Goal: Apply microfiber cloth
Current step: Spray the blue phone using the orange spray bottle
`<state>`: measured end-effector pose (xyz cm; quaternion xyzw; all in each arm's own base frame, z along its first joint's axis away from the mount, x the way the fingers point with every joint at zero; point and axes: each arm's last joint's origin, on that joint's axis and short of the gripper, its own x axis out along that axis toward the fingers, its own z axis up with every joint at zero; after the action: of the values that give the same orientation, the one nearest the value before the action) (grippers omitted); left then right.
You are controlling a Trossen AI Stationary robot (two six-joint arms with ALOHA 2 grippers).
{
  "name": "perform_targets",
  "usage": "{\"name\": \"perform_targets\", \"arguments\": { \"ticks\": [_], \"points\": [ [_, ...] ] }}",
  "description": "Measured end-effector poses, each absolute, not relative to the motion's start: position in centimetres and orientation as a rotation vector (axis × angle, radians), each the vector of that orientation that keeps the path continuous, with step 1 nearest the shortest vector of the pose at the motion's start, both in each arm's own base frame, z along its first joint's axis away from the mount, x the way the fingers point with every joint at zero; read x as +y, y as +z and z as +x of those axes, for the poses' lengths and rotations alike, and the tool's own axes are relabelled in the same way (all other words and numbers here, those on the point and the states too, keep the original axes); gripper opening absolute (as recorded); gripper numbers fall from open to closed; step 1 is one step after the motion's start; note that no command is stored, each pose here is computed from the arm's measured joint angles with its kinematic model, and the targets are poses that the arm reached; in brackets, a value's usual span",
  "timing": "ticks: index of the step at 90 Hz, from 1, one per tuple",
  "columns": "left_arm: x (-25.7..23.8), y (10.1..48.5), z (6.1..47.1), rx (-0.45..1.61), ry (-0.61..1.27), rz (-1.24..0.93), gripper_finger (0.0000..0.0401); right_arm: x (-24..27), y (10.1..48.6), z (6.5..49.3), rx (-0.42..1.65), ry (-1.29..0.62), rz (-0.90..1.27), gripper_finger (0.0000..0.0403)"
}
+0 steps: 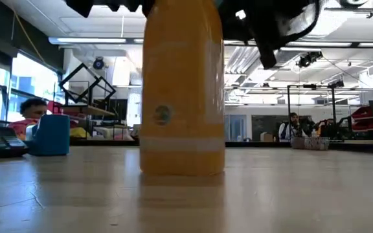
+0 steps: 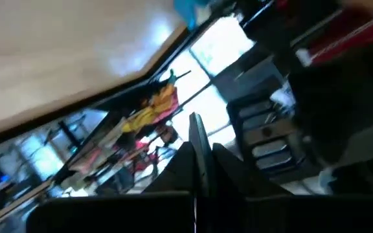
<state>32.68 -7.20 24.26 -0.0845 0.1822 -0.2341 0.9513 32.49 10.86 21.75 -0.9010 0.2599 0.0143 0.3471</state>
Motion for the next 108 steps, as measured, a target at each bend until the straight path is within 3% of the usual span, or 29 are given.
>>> {"name": "perform_targets", "arguments": {
  "ticks": [9,25,35,76,90,108],
  "points": [
    [-7.0,24.3,32.7,0.372,-0.468,-0.173,0.0136,10.8,21.8,32.7,0.582,0.082,-2.321,0.0000],
    [-6.9,24.4,32.5,0.383,-0.456,-0.201,0.0220,11.2,21.1,32.6,0.478,0.210,-2.285,0.0000],
    [-7.0,24.4,32.5,0.388,-0.460,-0.212,0.0244,11.0,21.0,32.7,0.442,0.232,-2.273,0.0000],
    [-6.3,26.8,32.3,0.305,-0.439,-0.175,0.0252,9.2,21.6,33.5,0.429,0.161,-2.228,0.0000],
    [-5.7,27.5,30.8,0.380,-0.420,-0.142,0.0252,9.4,21.9,33.6,0.401,0.132,-2.226,0.0000],
    [-5.2,29.1,28.5,0.405,-0.244,-0.059,0.0252,9.3,21.9,33.6,0.428,0.112,-2.221,0.0000]
  ]
}}
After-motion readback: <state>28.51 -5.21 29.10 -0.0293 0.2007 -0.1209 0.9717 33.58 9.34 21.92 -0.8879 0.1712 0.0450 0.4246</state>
